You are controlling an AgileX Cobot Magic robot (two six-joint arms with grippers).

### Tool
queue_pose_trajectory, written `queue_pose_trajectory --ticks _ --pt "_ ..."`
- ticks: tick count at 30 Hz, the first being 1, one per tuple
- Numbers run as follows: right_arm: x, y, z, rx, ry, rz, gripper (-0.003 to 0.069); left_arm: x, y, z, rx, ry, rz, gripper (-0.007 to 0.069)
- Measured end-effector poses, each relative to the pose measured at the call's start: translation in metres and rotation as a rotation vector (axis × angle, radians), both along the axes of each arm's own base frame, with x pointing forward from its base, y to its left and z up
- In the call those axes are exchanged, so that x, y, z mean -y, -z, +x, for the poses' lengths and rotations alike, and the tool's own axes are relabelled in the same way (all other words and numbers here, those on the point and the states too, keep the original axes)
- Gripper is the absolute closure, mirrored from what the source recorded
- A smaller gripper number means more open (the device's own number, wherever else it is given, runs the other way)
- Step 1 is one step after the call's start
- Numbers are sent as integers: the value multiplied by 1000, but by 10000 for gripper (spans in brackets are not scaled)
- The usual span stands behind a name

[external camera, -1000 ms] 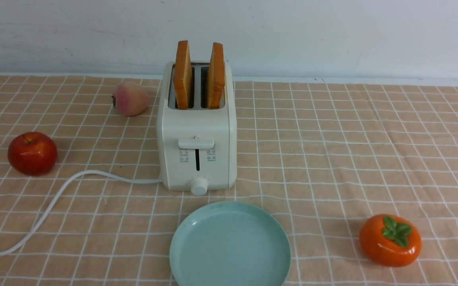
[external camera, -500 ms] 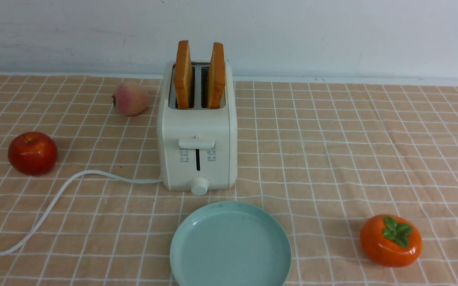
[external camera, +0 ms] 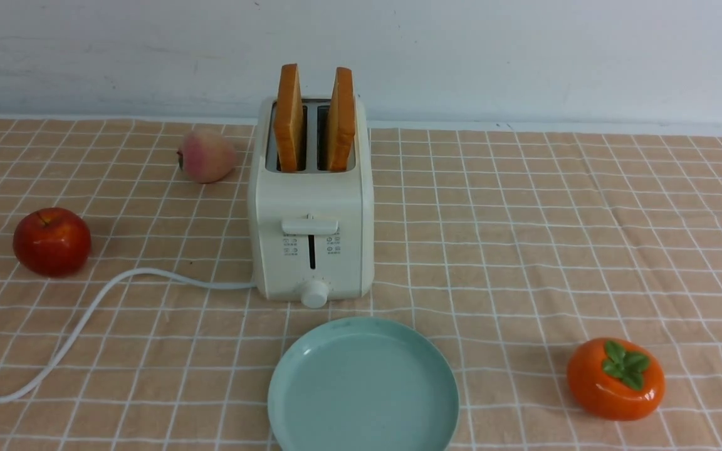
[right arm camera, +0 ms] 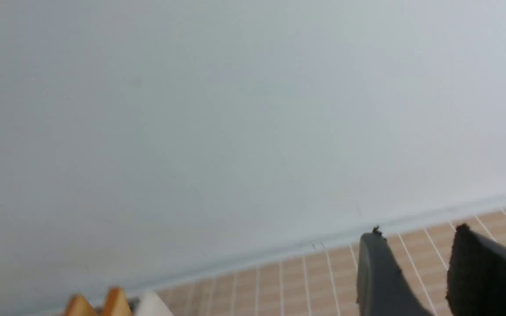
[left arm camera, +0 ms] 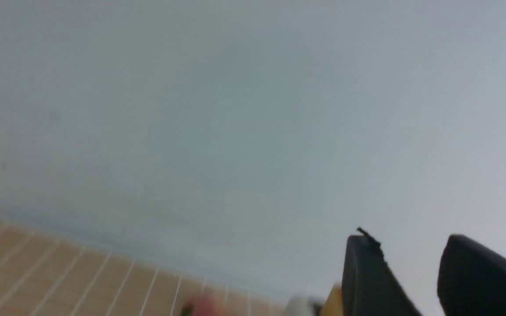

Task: Take toasted bread from bread machine on light coffee tablecloth place on plate.
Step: 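Grasp the toast slice in the toaster and pull it up out of the slot with the right gripper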

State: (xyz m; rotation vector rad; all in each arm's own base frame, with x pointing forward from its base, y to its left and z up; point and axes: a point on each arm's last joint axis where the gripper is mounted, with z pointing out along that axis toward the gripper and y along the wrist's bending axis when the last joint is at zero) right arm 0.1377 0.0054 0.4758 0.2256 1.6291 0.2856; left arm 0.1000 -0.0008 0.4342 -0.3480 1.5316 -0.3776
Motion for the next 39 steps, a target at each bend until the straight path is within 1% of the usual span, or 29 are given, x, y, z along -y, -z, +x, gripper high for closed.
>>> queue_pose_trajectory --ticks 3,4,5,6,9,10,11,13,14,15,16,17,18,19,21,22,23,24,26,27,28,31,35,36,37,39 --pt "-14 21 27 -135 -78 -35 419 0 24 34 -275 33 6 388" --pt "-19 25 30 -153 -105 -47 419 0 29 39 -324 37 11 388" --pt "-19 26 31 -159 -105 -48 419 0 32 42 -343 36 15 388" --pt "-29 34 36 -194 -160 -70 419 -1 40 51 -410 38 22 388" --pt "-48 52 46 -270 -249 -85 419 3 45 59 -446 68 37 388" --pt "-50 55 47 -283 -260 -84 419 4 45 59 -446 72 39 388" --pt "-61 68 54 -360 -304 -81 419 12 45 60 -438 117 76 388" --pt "-74 83 62 -461 -355 -82 419 25 45 60 -429 189 139 388" --pt "-75 84 63 -470 -360 -82 419 26 45 60 -429 196 146 388" --pt "-85 95 70 -540 -398 -91 419 37 47 60 -434 261 199 388" --pt "-86 95 71 -546 -404 -94 419 37 47 60 -436 262 199 388" --pt "-97 103 82 -611 -449 -107 419 47 50 58 -460 319 229 388" --pt "-99 102 83 -609 -458 -115 419 48 51 58 -470 326 231 388" --pt "-107 105 94 -647 -496 -140 419 53 55 58 -507 356 238 388" --pt "-122 104 116 -689 -548 -189 419 57 65 59 -611 370 226 388" --pt "-128 99 125 -692 -558 -191 419 58 68 59 -641 370 222 388" --pt "-133 102 134 -722 -565 -195 419 58 71 61 -675 366 215 388" --pt "-139 96 145 -721 -575 -198 419 59 73 62 -697 364 209 388" --pt "-158 98 171 -760 -597 -210 418 60 79 64 -753 356 196 388" --pt "-160 93 173 -747 -599 -207 417 60 79 64 -759 356 196 388" --pt "-175 91 188 -744 -610 -214 411 60 80 64 -772 352 189 388" --pt "-205 89 213 -722 -609 -218 384 60 81 64 -781 350 186 388" --pt "-241 81 237 -643 -591 -201 302 60 82 63 -792 349 185 388" --pt "-245 82 240 -638 -591 -200 293 60 82 63 -792 349 185 388" --pt "-255 87 250 -632 -593 -188 263 60 82 63 -795 350 186 388" --pt "-263 93 262 -618 -590 -169 227 60 82 63 -798 350 187 388"
